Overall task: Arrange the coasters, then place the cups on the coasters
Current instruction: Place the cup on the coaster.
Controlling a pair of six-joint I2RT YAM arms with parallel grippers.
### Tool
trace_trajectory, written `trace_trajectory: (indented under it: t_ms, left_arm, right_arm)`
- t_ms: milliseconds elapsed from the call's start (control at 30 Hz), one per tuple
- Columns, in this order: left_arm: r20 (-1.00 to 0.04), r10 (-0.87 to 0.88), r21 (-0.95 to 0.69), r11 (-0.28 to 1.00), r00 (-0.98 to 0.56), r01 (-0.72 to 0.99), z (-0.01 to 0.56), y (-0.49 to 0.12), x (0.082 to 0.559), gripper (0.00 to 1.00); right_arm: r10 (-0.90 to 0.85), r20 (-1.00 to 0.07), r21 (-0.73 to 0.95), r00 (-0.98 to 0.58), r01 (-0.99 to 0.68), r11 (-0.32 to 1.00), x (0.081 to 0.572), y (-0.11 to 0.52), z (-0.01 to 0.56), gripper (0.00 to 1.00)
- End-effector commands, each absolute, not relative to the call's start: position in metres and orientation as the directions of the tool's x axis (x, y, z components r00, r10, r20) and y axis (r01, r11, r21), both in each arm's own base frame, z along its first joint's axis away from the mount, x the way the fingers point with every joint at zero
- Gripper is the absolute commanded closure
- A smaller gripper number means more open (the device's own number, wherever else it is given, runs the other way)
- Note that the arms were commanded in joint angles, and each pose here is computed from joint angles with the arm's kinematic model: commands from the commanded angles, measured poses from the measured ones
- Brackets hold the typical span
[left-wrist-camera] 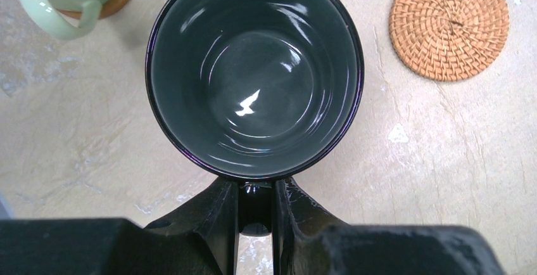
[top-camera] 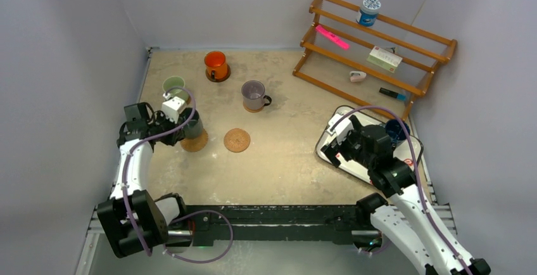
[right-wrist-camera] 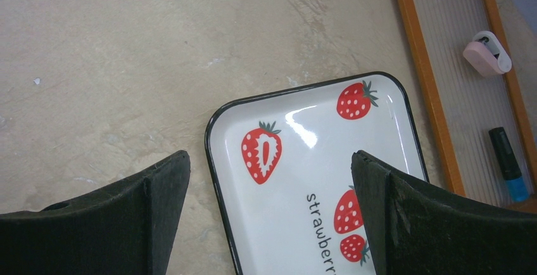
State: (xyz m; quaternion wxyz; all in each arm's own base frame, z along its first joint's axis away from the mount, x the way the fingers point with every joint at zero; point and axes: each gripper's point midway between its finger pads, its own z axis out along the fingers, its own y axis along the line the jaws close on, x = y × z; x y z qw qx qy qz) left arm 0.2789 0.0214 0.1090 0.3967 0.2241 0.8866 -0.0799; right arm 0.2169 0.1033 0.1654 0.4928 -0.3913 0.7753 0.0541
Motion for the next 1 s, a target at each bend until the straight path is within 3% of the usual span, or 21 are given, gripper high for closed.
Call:
trace_trajectory:
  t_ms: [0,967]
  left_arm:
    - [-0.803,0.369,0.085,0.848,-0.469,0.523,0.125,0.013,0.285,1.00]
    - [-0.782,0.350,0.035,0.850,-0.516,0.525,0.099,0.017,0.278,1.00]
  right_arm:
    - [-0.559,-0.806,-0.298,-0.194,-0.683,0.666,0.213,0.106,0.163,0.01]
    - [-0.558,-0.811,-0.301,-0.175,-0.694,0.654,0.209,0.108,0.165,0.01]
